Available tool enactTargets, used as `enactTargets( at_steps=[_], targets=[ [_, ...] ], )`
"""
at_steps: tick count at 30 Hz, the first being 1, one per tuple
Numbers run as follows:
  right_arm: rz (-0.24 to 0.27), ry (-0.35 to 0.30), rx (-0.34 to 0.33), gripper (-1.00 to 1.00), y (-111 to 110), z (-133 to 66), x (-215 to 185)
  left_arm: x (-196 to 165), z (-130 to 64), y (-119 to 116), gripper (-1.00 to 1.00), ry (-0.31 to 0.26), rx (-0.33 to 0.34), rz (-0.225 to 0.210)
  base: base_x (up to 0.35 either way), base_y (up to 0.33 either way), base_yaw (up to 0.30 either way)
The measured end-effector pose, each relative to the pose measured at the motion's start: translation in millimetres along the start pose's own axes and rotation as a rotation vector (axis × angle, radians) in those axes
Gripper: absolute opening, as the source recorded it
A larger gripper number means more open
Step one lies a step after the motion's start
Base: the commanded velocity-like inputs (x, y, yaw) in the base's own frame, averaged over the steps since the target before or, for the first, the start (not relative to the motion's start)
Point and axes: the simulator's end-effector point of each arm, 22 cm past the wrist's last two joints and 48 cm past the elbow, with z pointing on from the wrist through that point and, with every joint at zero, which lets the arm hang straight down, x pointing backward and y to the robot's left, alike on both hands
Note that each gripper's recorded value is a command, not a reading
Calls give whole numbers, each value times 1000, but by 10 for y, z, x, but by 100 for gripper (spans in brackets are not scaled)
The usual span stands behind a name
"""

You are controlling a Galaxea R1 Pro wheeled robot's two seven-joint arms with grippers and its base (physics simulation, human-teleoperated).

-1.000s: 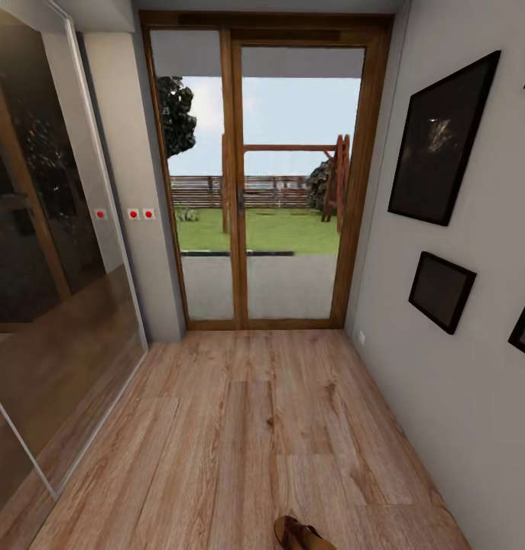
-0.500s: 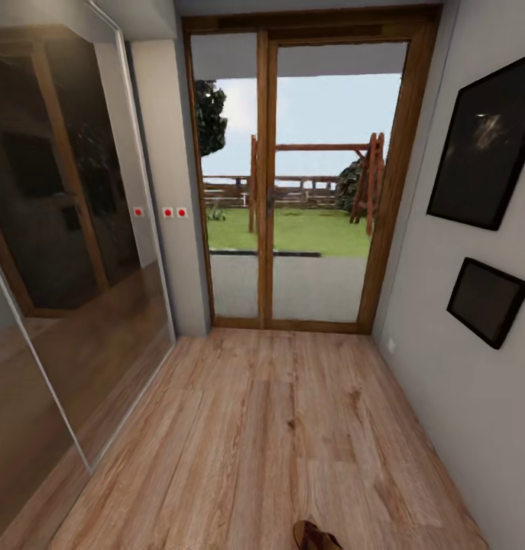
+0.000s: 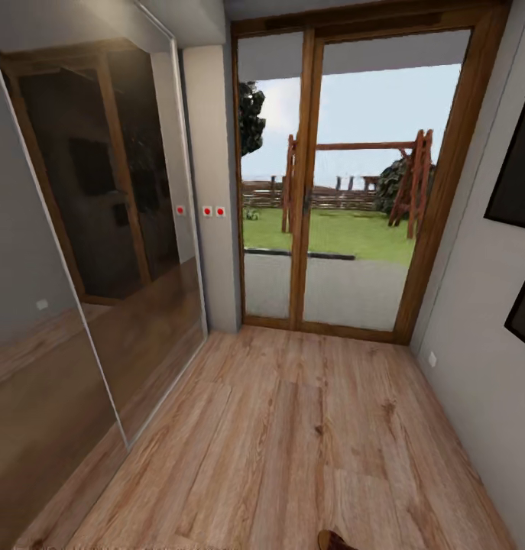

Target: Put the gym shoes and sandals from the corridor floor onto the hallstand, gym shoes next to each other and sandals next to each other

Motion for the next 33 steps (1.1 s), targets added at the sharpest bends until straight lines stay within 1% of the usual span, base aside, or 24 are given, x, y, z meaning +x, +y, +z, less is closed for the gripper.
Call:
enactTargets(
  at_steps=[14,33],
  targets=[
    [0,0,0,100,0,1,0,2,1,0,100,0,0,0,-205,-103,297],
    [0,0,1,100,-2,0,-1,2,0,-10,100,1,1,-1,-12,-6,297]
  ],
)
